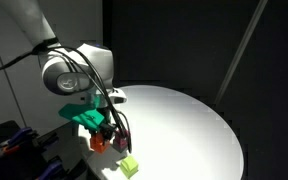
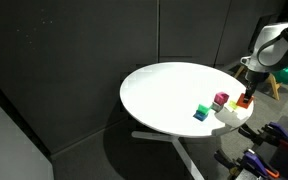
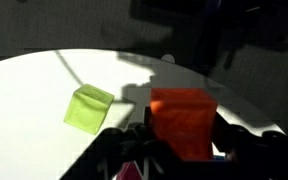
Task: Pick up the orange block and put it on the green block
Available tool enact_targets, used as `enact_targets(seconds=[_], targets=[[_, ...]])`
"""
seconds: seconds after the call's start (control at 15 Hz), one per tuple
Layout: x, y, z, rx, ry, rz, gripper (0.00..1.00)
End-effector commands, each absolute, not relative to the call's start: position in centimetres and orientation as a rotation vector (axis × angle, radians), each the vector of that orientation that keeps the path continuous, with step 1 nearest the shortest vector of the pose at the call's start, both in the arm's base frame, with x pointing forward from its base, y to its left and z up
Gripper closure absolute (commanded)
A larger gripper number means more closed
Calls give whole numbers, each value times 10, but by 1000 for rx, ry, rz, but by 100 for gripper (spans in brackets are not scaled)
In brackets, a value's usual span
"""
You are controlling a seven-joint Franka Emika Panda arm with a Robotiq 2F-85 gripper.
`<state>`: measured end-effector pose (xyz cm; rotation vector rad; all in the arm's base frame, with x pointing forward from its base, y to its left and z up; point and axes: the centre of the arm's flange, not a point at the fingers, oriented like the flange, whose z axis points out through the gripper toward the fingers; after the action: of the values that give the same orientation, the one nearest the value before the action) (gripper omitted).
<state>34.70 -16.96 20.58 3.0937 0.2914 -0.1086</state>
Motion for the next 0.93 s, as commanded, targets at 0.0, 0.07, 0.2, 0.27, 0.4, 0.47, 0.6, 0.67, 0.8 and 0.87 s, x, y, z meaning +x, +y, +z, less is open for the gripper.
enact_targets(seconds=[0.0, 0.07, 0.2, 0.27, 0.4, 0.47, 0.6, 0.67, 0.8, 0.87], targets=[[351, -155, 219, 3103, 366, -91, 70], [355, -150, 219, 3101, 377, -94, 70], [361, -140, 218, 3096, 391, -104, 70], [364, -135, 217, 3093, 397, -108, 70], [370, -125, 216, 3090, 412, -115, 70], [373, -119, 215, 3087, 417, -115, 70], [379, -109, 216, 3086, 406, -112, 70], [382, -105, 216, 3086, 398, -112, 70], [388, -96, 217, 3091, 365, -112, 70], [391, -92, 218, 3094, 341, -111, 70]])
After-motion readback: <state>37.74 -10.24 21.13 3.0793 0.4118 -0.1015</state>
